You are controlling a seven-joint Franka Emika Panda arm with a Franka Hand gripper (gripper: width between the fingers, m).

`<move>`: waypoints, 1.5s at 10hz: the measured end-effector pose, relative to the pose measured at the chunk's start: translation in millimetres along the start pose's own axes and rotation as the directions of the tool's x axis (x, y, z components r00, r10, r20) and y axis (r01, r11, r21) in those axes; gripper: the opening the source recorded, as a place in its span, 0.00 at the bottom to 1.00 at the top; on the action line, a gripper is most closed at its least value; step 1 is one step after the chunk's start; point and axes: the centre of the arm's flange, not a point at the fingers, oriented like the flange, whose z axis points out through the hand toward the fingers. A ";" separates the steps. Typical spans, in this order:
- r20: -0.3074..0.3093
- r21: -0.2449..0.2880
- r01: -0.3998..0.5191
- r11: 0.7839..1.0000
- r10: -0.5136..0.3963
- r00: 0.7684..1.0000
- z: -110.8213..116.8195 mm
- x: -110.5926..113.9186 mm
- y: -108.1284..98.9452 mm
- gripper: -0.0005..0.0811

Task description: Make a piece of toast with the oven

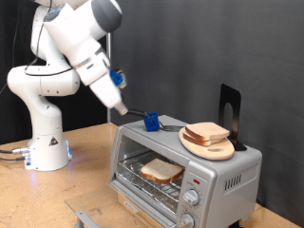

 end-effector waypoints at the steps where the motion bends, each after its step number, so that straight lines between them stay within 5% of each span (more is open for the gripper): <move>1: -0.007 0.005 -0.006 1.000 0.006 1.000 0.2 0.3 -0.7 0.84; 2: -0.011 0.045 -0.088 0.995 0.088 0.996 1.2 -1.1 -2.6 0.84; 4: -0.075 0.164 -0.297 0.941 0.312 0.947 -5.2 -7.9 0.4 0.84; 7: -0.183 0.268 -0.543 0.795 0.596 0.782 -16.9 -38.0 12.6 0.84; 8: -0.170 0.252 -0.520 0.816 0.566 0.806 -15.8 -37.9 11.1 0.84; 9: -0.129 0.270 -0.573 0.774 0.619 0.775 -14.0 -38.5 10.1 0.84; 11: 0.024 0.265 -0.732 0.628 0.754 0.656 -12.6 -46.6 11.2 0.84; 12: 0.068 0.253 -0.769 0.587 0.782 0.620 -14.0 -51.6 14.0 0.84; 14: 0.184 0.174 -0.799 0.576 0.778 0.601 -22.5 -75.7 27.2 0.84; 15: 0.203 0.182 -0.795 0.578 0.769 0.606 -30.1 -86.3 37.2 0.84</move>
